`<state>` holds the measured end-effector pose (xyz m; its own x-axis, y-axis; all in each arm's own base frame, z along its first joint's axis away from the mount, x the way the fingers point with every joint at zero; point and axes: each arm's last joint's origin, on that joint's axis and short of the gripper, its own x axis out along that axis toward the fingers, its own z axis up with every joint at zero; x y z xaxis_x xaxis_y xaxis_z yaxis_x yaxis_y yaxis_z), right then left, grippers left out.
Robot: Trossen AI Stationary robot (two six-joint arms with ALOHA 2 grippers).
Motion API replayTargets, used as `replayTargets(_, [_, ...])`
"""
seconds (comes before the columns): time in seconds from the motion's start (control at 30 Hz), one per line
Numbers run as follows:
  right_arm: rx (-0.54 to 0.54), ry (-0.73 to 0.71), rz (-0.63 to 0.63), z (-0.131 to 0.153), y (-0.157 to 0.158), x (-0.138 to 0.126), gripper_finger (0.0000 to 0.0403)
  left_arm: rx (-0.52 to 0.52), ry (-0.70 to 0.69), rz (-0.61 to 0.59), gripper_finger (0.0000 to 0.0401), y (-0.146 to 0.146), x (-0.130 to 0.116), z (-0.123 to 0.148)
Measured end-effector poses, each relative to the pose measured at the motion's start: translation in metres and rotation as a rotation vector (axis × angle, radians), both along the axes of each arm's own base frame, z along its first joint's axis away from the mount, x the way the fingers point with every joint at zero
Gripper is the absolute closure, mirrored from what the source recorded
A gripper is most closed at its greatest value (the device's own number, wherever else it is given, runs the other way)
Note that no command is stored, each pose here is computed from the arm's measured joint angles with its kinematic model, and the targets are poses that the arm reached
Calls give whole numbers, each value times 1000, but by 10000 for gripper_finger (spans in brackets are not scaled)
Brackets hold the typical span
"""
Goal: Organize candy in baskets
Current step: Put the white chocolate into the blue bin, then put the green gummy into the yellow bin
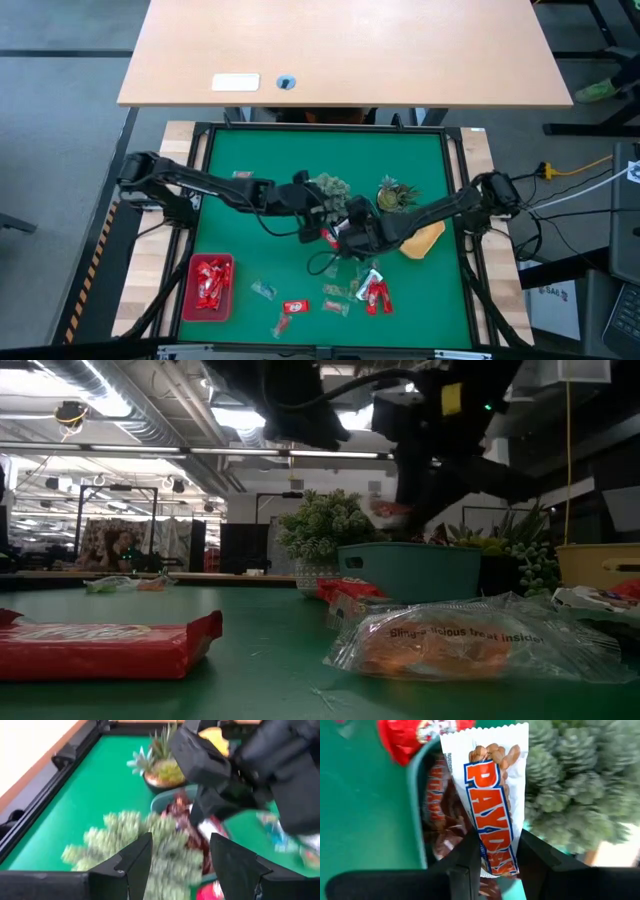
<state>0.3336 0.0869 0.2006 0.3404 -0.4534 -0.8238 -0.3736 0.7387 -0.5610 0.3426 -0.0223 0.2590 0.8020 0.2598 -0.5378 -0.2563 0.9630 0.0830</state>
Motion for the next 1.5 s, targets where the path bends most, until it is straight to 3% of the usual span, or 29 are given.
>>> replayTargets(0.17, [65, 9, -6, -1, -5, 2, 302, -41, 84, 46, 209, -1, -18, 5])
replayTargets(0.43, [83, 13, -6, -1, -7, 3, 298, -162, 378, 338, 209, 25, -64, 0])
replayTargets(0.6, [83, 12, -5, -1, -6, 3, 253, -185, 642, 513, 209, 45, -93, -9])
replayTargets(0.73, [79, 10, -5, -1, -6, 3, 209, -200, 752, 615, 209, 62, -105, -12])
replayTargets(1.0, [76, 11, -11, -1, -6, 3, 182, -262, 756, 756, 209, 90, -115, -18])
replayTargets(1.17, [86, 8, -50, -1, -7, 1, 186, -382, 843, 813, 209, 96, -132, -48])
replayTargets(1.5, [98, -24, -56, 22, -10, -11, 187, -476, 872, 863, 209, 93, -158, -107])
